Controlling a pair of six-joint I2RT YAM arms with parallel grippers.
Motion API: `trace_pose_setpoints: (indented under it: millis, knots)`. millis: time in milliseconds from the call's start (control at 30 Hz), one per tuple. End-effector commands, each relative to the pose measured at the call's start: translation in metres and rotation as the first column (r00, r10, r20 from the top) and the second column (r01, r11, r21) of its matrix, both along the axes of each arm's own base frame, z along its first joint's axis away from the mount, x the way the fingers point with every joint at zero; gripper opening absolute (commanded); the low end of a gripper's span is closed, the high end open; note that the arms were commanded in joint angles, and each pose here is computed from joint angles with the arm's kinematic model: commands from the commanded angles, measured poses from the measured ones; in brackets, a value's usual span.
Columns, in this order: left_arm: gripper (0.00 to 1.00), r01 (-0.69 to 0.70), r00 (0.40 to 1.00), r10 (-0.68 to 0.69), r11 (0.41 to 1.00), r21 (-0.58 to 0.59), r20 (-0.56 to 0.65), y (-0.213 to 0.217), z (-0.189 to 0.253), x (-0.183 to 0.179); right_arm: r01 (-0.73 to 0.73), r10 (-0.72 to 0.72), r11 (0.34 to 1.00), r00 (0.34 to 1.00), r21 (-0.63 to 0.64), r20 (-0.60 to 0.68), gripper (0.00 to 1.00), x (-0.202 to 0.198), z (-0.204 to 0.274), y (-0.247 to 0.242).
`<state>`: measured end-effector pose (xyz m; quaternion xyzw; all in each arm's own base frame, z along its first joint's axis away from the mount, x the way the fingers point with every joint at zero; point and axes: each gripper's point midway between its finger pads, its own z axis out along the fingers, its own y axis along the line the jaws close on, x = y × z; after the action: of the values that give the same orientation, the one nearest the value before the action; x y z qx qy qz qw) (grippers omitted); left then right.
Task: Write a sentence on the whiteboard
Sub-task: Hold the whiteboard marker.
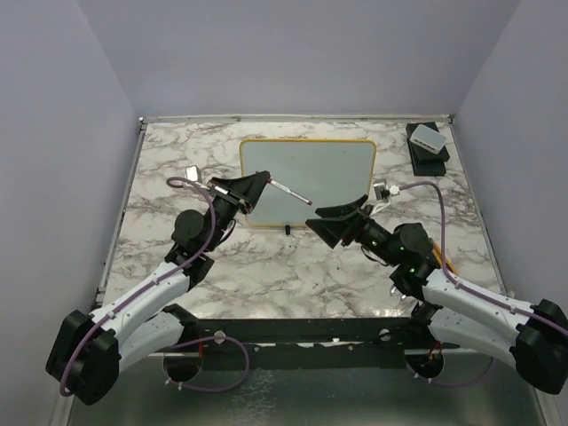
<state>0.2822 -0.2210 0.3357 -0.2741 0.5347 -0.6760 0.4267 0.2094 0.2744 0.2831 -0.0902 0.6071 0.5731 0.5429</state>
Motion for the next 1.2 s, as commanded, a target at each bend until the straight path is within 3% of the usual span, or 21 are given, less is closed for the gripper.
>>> trace_pose_setpoints:
  millis: [0,433,833,1167]
  knots:
    - [0.00,-0.040,0.999,0.041,0.996,-0.079,0.013,0.015,0.009,-0.001,0.076,-0.077,0.993,0.997,0.093,0.004,0.79,0.012,0.018,0.007]
    - [0.00,-0.031,0.999,0.032,0.993,-0.112,0.010,0.015,0.006,0.001,0.044,-0.037,0.994,0.997,0.101,-0.073,0.74,0.023,0.005,0.036]
    - [0.00,-0.068,0.998,0.066,0.995,-0.079,-0.023,0.017,-0.012,0.009,0.076,-0.076,0.994,0.997,0.081,-0.007,0.71,0.023,0.035,0.031]
    - [0.00,-0.067,0.998,0.066,0.996,-0.066,-0.013,0.016,-0.011,0.008,0.041,-0.039,0.997,0.999,0.060,-0.020,0.57,0.032,0.043,0.049]
